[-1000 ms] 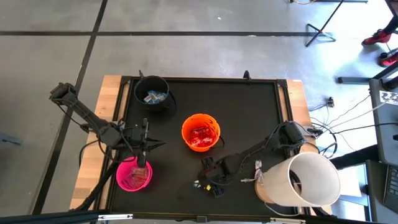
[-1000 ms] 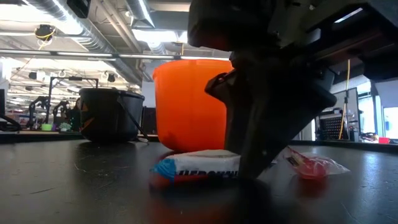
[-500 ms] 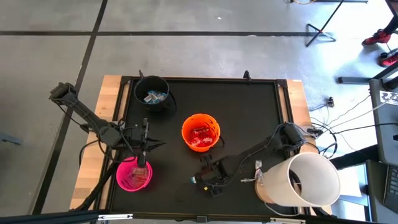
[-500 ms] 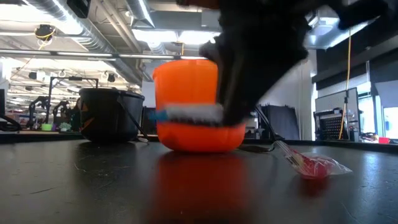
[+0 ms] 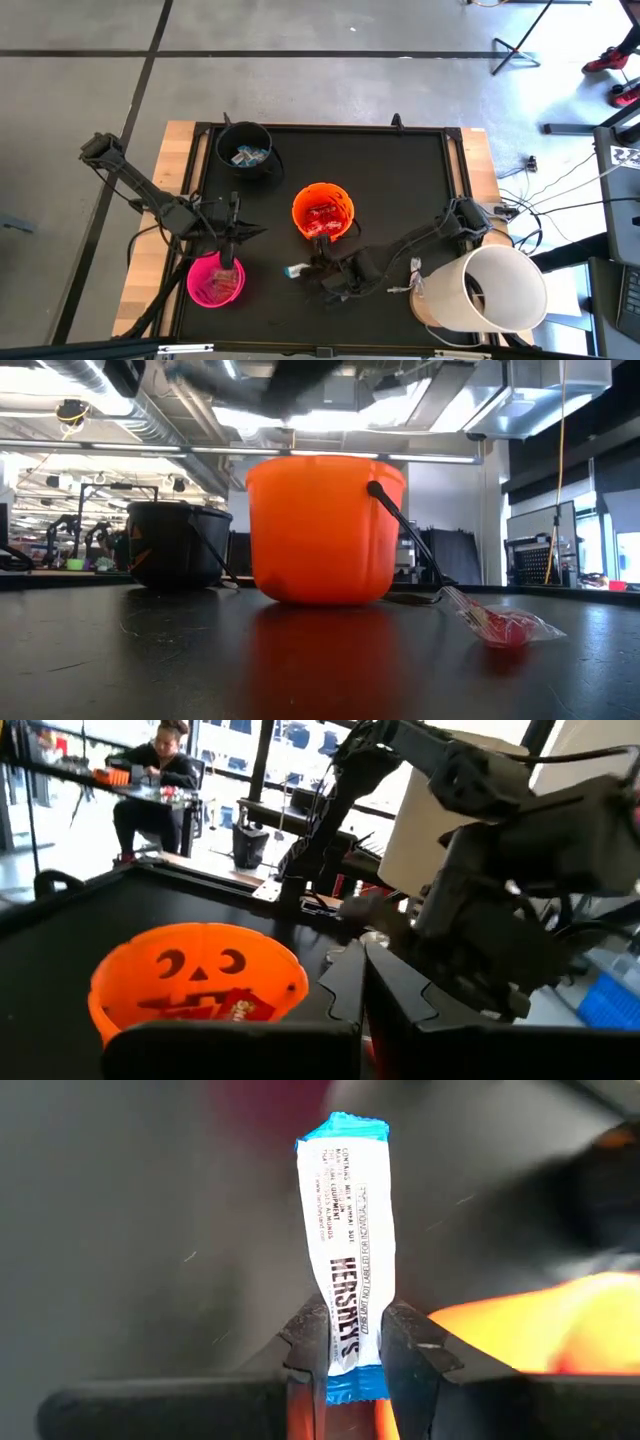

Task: Sort candy
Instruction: Put the white chocolate into the black bucket

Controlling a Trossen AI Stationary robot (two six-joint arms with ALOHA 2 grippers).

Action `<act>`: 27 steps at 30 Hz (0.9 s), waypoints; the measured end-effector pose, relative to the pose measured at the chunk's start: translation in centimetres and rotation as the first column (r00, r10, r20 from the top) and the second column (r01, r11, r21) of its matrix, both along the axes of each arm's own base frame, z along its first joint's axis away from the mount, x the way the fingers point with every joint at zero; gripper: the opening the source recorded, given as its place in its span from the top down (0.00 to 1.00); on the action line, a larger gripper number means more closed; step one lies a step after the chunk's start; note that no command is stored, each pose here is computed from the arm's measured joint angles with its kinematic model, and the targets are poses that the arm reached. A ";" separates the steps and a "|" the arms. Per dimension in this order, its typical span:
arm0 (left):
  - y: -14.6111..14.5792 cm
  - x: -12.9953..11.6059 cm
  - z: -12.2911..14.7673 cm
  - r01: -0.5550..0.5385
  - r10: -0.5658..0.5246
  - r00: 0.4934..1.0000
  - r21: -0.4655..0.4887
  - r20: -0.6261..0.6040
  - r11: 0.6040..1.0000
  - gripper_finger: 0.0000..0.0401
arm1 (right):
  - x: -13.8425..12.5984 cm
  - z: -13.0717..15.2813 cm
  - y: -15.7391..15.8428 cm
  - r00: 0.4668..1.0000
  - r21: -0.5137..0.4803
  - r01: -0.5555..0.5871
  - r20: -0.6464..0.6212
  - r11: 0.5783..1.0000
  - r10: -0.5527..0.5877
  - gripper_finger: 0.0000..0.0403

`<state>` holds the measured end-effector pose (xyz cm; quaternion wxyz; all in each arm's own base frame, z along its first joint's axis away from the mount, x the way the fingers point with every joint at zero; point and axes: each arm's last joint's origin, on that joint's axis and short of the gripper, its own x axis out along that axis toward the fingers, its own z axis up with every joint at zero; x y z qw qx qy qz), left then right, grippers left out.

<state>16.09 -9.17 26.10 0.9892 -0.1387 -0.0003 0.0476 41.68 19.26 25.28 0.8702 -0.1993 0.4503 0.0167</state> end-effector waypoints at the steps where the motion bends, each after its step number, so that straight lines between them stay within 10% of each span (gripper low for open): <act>1: 0.0 0.0 0.0 -0.004 0.004 1.000 -0.020 0.002 1.000 1.00 | 0.1 0.5 0.0 1.000 -0.025 0.014 0.027 1.000 -0.013 0.82; 12: 0.1 0.0 -0.1 -0.035 0.035 0.999 -0.071 0.003 0.997 0.84 | 0.6 3.3 -1.5 0.956 -0.401 0.246 0.251 0.882 -0.153 0.82; 27: 1.1 1.8 -1.3 -0.158 0.155 0.987 -0.235 -0.033 0.959 0.50 | 2.4 3.6 -5.0 0.928 -0.363 0.330 0.295 0.871 -0.228 0.82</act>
